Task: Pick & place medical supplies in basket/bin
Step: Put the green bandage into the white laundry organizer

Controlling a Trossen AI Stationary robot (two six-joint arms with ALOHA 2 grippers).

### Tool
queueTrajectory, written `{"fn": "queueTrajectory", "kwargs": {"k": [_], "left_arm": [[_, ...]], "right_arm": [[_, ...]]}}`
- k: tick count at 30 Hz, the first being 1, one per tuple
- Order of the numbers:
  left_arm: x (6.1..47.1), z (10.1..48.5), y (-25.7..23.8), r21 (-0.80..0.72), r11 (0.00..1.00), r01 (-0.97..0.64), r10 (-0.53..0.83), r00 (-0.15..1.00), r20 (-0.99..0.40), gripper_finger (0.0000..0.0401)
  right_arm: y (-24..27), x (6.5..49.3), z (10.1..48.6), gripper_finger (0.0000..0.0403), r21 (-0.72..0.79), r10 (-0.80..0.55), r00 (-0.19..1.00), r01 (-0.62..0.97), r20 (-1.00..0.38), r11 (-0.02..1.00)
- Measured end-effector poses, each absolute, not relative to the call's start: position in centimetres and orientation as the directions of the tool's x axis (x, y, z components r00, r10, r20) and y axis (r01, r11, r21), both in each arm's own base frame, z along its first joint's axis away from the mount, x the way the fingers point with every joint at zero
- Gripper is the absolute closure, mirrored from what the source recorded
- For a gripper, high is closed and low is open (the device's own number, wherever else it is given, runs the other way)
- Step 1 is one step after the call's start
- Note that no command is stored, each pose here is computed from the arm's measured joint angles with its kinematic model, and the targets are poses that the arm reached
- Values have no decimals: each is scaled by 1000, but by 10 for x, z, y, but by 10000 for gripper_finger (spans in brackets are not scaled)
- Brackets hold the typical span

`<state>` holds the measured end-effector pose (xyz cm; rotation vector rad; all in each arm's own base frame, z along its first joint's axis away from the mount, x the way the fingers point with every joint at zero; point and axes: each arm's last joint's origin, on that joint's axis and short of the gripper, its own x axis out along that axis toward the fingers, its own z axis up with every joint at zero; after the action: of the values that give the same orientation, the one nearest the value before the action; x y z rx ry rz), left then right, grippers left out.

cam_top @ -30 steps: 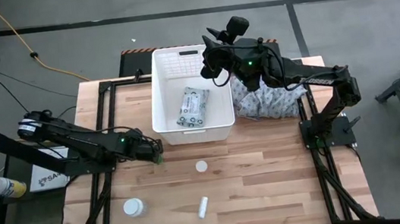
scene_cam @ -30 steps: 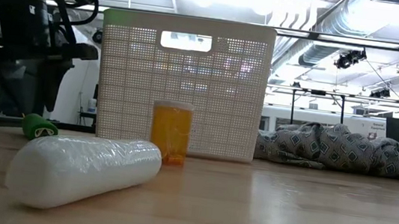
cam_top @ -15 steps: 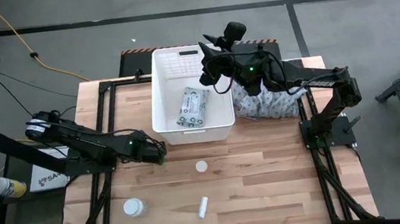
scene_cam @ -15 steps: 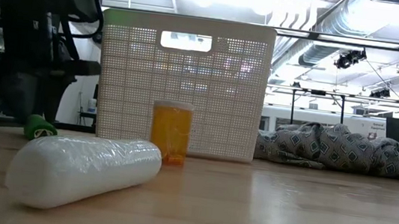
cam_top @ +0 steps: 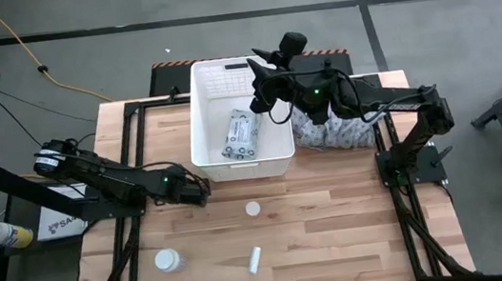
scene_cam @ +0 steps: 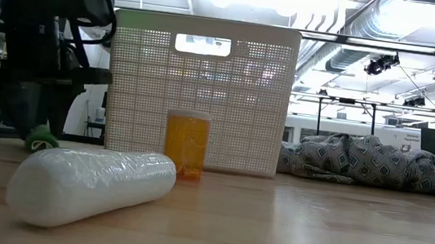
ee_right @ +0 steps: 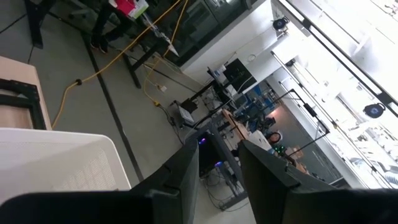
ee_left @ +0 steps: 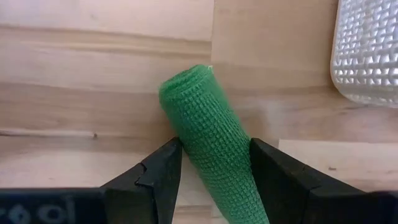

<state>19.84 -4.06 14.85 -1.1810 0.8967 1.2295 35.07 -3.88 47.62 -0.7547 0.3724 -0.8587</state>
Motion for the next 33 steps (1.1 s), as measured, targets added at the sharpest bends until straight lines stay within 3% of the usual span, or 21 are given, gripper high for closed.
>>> {"fn": "queueTrajectory", "kwargs": {"k": [14, 25, 33], "left_arm": [[197, 146, -44, -131, -78, -988, 96, 124, -988, 184], [195, 146, -52, -148, -64, -987, 135, 138, -981, 272], [190, 147, -68, -176, -82, -981, 152, 163, -975, 288]], "right_arm": [[-38, 351, 476, 295, -727, -789, 614, 541, -2, 423], [-38, 351, 476, 295, -727, -789, 614, 541, -2, 423], [-38, 351, 476, 295, -727, -788, 616, 539, -2, 424]]}}
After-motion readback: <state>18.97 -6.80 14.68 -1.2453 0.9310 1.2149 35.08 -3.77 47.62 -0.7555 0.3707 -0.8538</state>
